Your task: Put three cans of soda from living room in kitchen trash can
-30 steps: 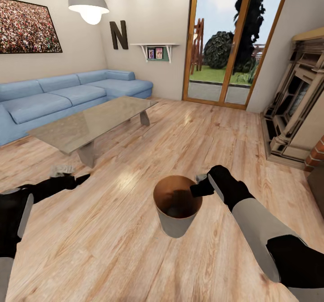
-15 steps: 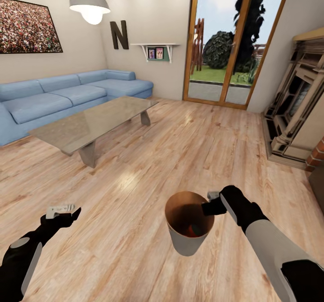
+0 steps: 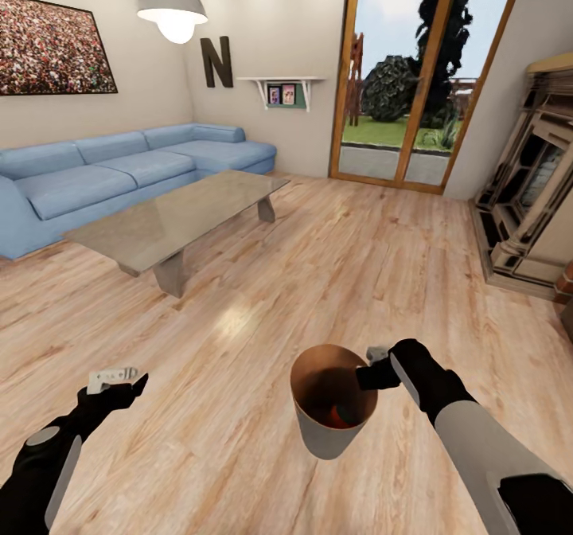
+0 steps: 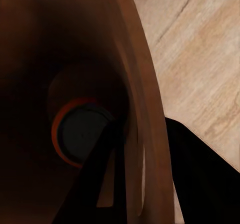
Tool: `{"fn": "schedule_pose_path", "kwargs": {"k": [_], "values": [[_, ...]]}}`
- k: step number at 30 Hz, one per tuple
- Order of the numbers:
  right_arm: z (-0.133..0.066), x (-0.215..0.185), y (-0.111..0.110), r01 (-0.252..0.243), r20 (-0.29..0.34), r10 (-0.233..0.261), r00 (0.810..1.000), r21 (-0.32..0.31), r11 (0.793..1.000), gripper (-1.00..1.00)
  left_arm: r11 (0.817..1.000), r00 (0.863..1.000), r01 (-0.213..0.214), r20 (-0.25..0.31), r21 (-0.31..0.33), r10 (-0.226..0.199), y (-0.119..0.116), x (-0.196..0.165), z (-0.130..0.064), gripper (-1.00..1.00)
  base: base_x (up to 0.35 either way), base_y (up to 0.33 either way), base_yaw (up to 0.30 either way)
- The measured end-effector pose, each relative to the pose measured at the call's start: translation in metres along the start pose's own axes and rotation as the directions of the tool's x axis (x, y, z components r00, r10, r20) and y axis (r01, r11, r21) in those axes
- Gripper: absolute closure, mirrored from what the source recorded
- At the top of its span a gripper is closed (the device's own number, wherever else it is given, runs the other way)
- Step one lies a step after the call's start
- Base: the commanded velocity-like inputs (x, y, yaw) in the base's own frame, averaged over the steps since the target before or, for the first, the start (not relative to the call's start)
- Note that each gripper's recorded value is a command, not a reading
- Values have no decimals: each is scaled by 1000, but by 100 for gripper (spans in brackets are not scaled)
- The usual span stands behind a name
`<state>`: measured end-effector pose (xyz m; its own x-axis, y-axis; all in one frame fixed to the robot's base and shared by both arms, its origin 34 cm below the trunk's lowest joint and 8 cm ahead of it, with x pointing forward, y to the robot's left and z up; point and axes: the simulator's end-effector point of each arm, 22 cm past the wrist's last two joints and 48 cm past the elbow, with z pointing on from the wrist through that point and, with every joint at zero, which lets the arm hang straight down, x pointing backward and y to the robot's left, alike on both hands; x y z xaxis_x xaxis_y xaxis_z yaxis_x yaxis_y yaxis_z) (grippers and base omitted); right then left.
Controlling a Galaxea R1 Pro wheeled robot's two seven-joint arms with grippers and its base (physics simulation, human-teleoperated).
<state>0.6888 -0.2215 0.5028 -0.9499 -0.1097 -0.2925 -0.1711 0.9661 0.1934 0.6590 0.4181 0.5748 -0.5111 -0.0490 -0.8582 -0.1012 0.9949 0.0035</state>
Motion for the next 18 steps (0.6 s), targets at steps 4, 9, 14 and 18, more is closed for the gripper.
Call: {"fn": "schedule_pose_path", "kwargs": {"k": [4,9,14,18], "values": [[0,0,1,-3,1,3,1000,-5,1000,100,1000,1000,5,-13,2,-5,-1,7,1,-100,-17,286,0],[0,0,1,-1,0,1,1000,-3,1000,100,1000,1000,7,-18,3,-7,-2,10,1,-100,-54,272,0],[0,0,2,-8,2,8,1000,-10,1000,100,1000,1000,7,-19,2,-7,-2,11,2,-100,-27,108,0],[0,0,2,-5,1,5,1000,-7,1000,100,1000,1000,6,-19,1,-6,-2,11,2,-100,-6,22,0]]}}
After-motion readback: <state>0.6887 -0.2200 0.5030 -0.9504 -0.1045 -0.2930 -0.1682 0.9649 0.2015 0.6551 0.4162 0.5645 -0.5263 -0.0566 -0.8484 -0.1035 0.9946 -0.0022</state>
